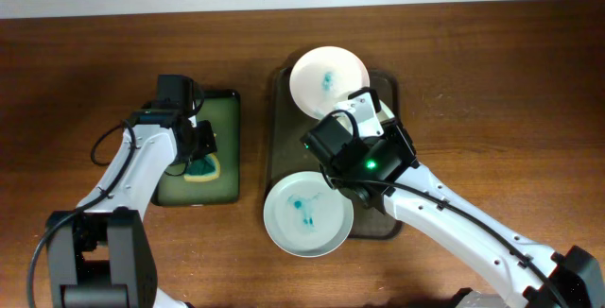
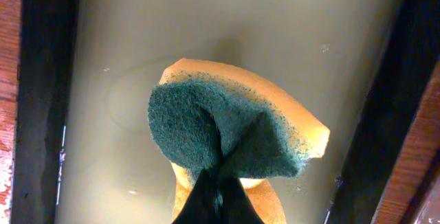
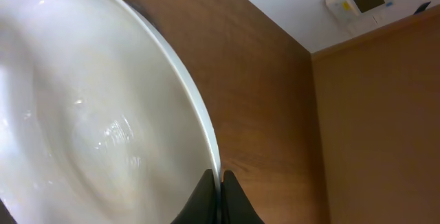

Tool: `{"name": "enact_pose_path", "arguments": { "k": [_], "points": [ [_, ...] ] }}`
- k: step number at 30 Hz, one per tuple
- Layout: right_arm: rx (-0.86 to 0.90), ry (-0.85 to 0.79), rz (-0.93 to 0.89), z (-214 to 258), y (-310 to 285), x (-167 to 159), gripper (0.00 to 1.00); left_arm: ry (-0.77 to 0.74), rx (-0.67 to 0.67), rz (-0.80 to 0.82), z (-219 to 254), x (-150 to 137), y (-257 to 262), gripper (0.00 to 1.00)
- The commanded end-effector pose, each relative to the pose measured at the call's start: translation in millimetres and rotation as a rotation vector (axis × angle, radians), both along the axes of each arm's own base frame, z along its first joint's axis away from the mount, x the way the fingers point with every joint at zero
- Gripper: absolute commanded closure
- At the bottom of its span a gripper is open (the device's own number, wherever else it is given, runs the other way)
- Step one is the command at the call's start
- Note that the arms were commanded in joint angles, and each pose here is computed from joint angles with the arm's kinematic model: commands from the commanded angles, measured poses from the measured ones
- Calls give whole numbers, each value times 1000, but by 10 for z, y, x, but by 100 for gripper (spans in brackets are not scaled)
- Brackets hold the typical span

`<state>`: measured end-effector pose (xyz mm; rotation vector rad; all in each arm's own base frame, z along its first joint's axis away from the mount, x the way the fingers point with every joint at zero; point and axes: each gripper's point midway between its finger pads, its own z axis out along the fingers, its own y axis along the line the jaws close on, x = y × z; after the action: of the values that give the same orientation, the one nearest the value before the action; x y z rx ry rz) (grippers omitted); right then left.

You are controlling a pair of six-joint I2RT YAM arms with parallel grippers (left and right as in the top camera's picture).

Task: Clean dirty plates on tray and stack at the side
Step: 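Carry the cleaned plate right off the tray and set it down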

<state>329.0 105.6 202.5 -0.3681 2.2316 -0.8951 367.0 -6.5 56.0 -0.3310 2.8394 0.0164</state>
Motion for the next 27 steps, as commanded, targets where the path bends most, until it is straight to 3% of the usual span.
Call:
{"name": "enact_pose_path", "arguments": {
  "k": [1,6,10,23,25,27],
  "points": [
    [-3,-50,-8,161,-11,4,96,-28,-3,-21,72,31,-12,100],
    [-159,-232,-64,548,-106,0,96,-29,-3,-21,73,35,-12,100],
    [-137,-249,26,557,211,-92,96,-32,-3,-21,75,40,-12,100],
    [-121,-251,26,547,223,-81,96,-32,-2,-21,75,41,-11,100],
    [64,-218,-47,335,140,-3,96,-32,-3,-21,75,41,-12,100],
    [292,-62,-124,-39,-41,157,96,-32,-3,-21,75,41,-12,100]
  ]
}}
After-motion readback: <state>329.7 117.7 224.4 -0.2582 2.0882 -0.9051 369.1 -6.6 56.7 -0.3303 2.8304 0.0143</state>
